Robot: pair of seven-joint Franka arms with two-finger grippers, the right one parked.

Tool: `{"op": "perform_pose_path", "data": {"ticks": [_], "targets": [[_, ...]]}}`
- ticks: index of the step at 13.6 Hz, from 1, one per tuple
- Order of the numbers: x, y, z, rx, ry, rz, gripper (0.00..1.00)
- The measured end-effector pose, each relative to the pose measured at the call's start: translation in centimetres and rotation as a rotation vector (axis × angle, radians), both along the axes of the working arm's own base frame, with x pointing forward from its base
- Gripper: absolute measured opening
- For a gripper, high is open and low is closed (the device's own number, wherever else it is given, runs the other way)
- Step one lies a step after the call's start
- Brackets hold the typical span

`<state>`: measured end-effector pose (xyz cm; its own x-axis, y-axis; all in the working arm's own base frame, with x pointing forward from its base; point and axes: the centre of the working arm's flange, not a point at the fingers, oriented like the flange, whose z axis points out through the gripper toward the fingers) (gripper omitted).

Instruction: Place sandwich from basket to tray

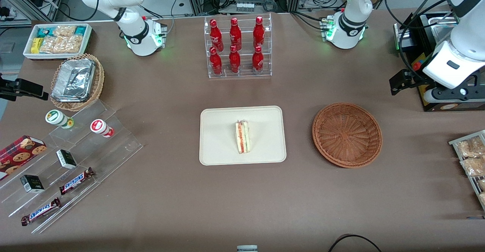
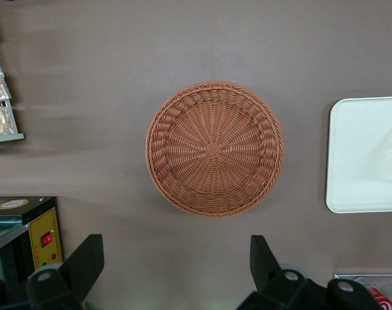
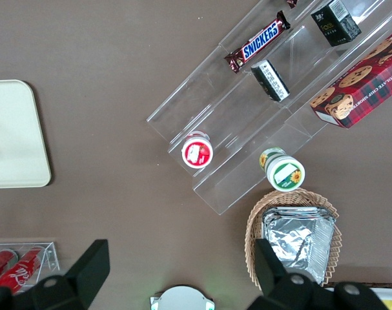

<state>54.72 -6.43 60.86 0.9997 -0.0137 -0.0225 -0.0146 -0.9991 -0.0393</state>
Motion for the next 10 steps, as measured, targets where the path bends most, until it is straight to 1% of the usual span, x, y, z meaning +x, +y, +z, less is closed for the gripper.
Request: {"op": "perform_pose_path", "data": {"ticks": [2, 4, 5, 7, 10], "targets": [[0.1, 0.2, 0.4, -0.009, -0.007, 0.005, 1.00], [0.3, 1.4, 1.2, -0.029, -0.022, 0.020, 1.00], [0.4, 2.2, 1.5, -0.032, -0.030, 0.030, 1.00], [0.5, 3.5, 1.9, -0.034, -0.037, 0.047, 1.00], [0.8, 3.7, 2.1, -0.032, -0.043, 0.049, 1.00]]}}
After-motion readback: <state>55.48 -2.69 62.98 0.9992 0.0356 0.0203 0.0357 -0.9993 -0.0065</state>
